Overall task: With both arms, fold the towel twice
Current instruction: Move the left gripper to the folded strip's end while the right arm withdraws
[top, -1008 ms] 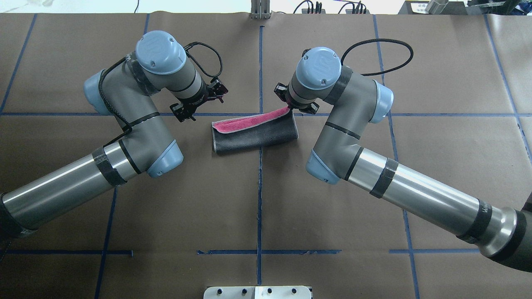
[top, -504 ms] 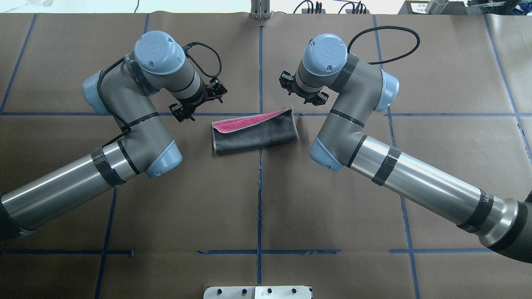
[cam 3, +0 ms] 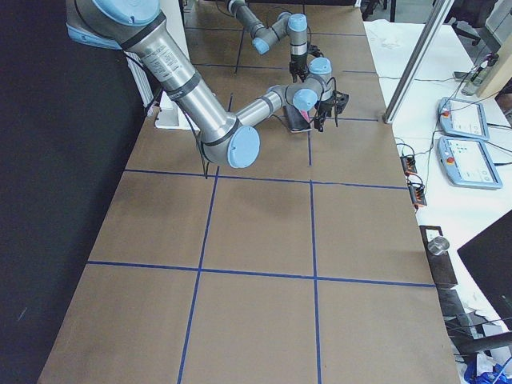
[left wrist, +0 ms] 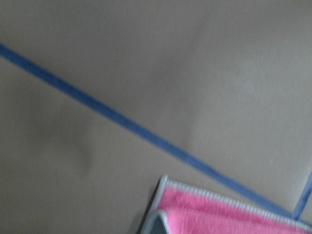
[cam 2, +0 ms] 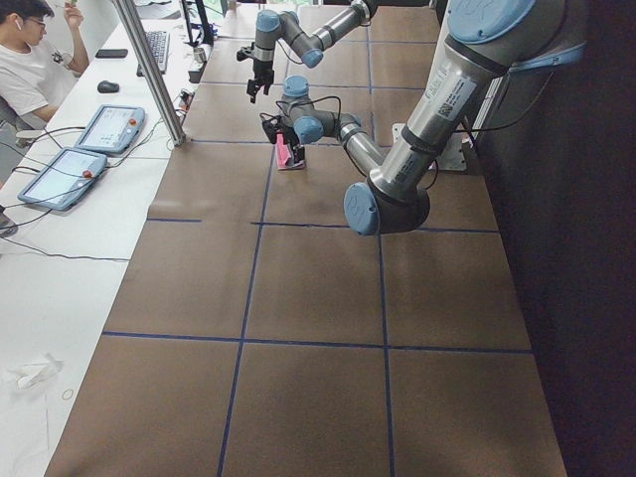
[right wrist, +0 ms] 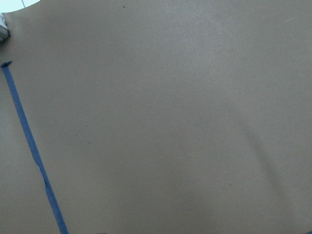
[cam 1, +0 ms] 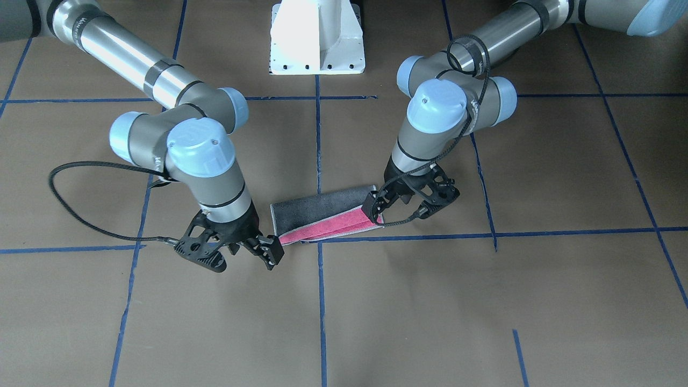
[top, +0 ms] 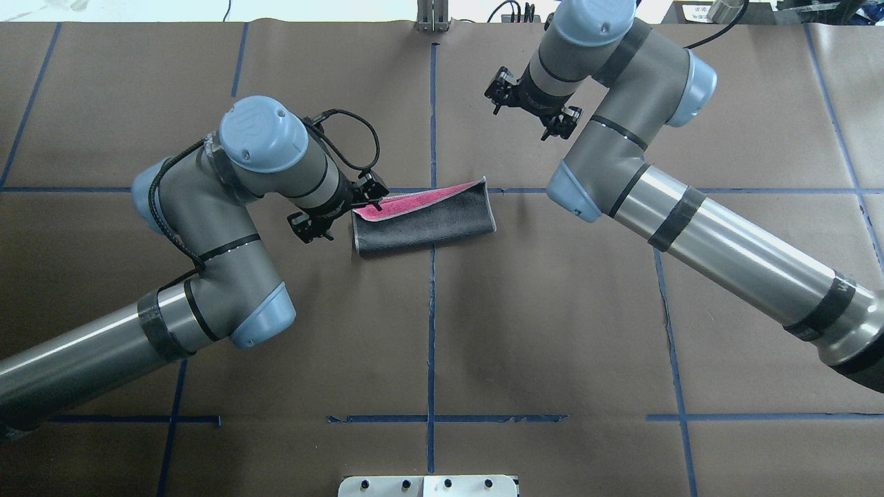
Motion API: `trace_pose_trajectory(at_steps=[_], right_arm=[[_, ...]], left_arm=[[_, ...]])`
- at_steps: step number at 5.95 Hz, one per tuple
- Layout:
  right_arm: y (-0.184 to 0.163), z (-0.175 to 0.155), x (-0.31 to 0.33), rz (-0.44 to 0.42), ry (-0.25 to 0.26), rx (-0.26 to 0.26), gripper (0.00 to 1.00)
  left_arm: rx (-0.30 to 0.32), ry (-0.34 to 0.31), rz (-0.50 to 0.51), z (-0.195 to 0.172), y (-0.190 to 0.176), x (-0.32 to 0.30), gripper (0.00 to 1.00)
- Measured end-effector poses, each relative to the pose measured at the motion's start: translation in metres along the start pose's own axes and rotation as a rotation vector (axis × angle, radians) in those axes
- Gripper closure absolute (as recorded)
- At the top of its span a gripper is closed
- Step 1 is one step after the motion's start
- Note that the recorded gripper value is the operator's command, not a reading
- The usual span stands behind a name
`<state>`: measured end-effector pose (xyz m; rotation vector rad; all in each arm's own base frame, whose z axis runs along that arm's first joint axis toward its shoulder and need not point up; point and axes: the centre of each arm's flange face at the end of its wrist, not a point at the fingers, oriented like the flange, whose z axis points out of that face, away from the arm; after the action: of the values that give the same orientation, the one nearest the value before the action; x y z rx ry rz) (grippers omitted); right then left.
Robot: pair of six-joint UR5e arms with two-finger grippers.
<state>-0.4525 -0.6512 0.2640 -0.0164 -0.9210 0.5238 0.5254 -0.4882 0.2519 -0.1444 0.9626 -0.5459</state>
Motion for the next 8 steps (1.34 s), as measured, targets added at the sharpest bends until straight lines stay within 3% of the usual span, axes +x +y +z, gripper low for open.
trace_pose_trajectory(at_steps=[1,3,8], right_arm=[[-0.019,-0.012,0.008,-0.003,-0.007,-0.029,0.0],[-0.042,-0.03,0.031,-0.004,-0.02,-0.057,0.0],[-0.068,-0.052,0.092,-0.053,-0.032,-0.065,0.0]], left_arm=[[-0.021,-0.016,-0.05,0.012,0.023,-0.004,0.49],[-0.025,-0.037,-0.095,0.027,0.036,-0.008,0.5],[0.02,-0.036,-0.126,0.03,0.006,-0.008,0.5]])
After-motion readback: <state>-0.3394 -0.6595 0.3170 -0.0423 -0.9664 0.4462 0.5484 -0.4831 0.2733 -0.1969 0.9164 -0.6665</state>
